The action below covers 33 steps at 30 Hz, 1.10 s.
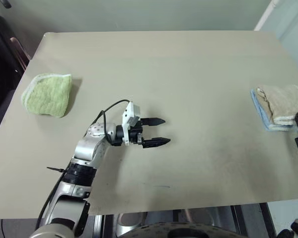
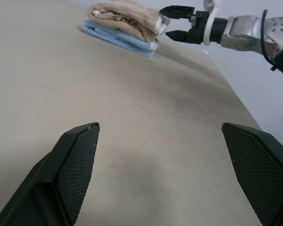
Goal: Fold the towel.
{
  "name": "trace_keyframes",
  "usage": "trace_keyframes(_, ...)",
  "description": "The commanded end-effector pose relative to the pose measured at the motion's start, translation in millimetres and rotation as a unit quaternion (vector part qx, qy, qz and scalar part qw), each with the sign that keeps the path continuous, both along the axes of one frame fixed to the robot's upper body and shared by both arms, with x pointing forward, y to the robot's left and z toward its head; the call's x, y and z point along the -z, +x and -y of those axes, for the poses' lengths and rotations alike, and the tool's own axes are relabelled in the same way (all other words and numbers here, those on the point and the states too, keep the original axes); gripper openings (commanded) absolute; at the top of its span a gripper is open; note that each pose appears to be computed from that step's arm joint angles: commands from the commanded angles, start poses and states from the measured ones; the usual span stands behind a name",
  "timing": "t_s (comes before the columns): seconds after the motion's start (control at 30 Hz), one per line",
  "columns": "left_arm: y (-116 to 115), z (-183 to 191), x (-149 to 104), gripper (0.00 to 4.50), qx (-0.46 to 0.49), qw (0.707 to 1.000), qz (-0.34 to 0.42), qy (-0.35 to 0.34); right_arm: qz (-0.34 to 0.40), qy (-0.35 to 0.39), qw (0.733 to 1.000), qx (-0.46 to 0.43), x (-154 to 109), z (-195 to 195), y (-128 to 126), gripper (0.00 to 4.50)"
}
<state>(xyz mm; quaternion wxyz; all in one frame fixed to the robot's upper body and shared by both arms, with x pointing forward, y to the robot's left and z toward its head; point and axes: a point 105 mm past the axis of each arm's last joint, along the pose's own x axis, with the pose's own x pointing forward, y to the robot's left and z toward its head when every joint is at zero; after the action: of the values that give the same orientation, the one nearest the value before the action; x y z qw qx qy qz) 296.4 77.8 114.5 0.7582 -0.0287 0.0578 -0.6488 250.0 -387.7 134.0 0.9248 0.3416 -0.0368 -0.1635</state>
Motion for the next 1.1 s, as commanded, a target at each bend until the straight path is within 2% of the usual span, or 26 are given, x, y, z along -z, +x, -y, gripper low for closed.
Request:
trace_keyframes(0.03,2.8,0.8,-14.0,4.50,0.006,0.999,0.031,-0.020,0.041,-0.041,0.997,-0.054,-31.8,-15.8,-10.7,4.49)
trace_keyframes(0.1,3.2,0.4,-16.1,4.50,0.006,0.999,0.037,-0.025,0.044,-0.055,0.994,-0.084,-37.0,-27.5,-12.5,4.49)
trace_keyframes(0.17,4.0,-1.3,-22.9,4.50,0.000,0.998,0.052,-0.041,0.037,-0.122,0.975,-0.182,-47.0,-66.6,-19.0,4.49)
trace_keyframes(0.27,2.3,-3.8,-32.5,4.50,-0.006,0.995,0.078,-0.059,0.010,-0.220,0.926,-0.307,-48.5,-113.5,-32.6,4.49)
trace_keyframes(0.47,1.7,-8.0,-37.6,4.50,-0.015,0.993,0.102,-0.063,0.006,-0.318,0.832,-0.454,-51.0,-168.1,-32.5,4.49)
trace_keyframes(0.57,-0.1,-11.2,-36.7,4.50,-0.014,0.992,0.116,-0.055,0.010,-0.354,0.795,-0.492,-49.3,-185.6,-25.9,4.49)
trace_keyframes(0.67,-3.5,-16.4,-38.4,4.50,-0.016,0.992,0.113,-0.061,0.057,-0.390,0.764,-0.511,-60.0,-202.1,-16.2,4.49)
trace_keyframes(0.77,-4.6,-23.6,-38.3,4.50,-0.028,0.991,0.113,-0.060,0.088,-0.428,0.717,-0.543,-60.1,-220.6,-12.9,4.49)
trace_keyframes(1.1,-23.3,-35.2,-30.1,4.50,-0.063,0.991,0.104,-0.057,0.146,-0.449,0.630,-0.617,-56.3,-257.0,6.7,4.49)
